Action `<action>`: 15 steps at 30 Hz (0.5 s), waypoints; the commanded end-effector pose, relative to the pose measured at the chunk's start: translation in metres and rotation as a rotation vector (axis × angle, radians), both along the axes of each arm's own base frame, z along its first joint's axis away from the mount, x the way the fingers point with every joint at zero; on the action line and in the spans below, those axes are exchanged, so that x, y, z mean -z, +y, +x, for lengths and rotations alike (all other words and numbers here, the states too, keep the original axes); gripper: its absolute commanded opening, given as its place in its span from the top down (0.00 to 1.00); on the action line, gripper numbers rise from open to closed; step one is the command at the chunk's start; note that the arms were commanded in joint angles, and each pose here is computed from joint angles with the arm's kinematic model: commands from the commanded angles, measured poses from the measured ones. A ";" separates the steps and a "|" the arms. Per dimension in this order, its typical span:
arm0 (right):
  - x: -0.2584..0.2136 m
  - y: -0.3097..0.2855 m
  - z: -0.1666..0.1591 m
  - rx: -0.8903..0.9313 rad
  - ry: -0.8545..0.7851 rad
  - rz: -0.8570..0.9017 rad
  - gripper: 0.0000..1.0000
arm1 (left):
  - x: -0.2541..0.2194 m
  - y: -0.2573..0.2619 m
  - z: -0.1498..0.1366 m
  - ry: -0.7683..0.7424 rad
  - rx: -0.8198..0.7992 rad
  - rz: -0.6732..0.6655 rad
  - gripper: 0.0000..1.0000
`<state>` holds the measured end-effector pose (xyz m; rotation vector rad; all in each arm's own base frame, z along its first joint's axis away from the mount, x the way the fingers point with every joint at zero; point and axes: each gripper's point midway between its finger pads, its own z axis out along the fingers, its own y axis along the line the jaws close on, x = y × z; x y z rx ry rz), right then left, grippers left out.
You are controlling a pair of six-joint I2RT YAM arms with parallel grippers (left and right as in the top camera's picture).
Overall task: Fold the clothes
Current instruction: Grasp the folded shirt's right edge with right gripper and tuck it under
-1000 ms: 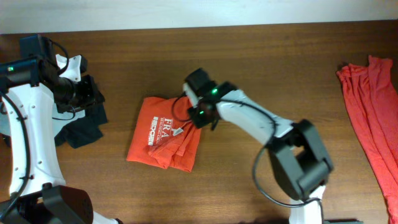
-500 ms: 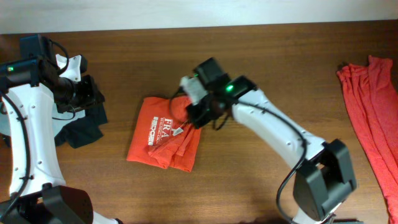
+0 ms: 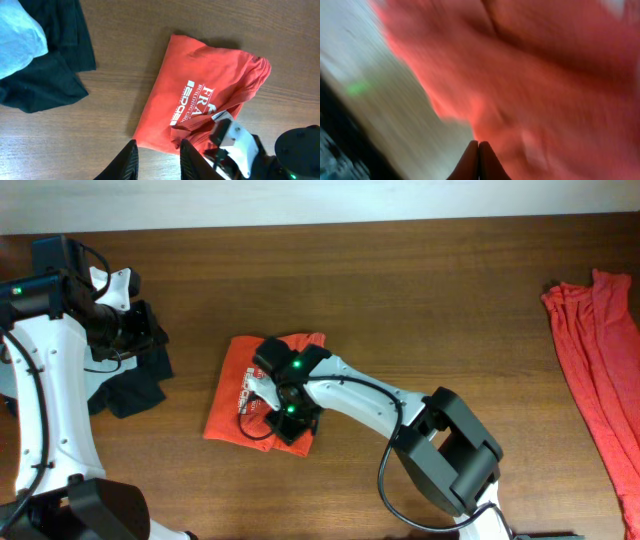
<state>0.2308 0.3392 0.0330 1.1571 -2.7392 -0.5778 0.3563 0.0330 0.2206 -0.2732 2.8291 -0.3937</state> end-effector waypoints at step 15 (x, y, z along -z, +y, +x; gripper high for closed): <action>-0.079 0.063 0.073 0.037 -0.323 0.399 0.96 | -0.009 0.005 0.010 -0.062 0.009 0.033 0.66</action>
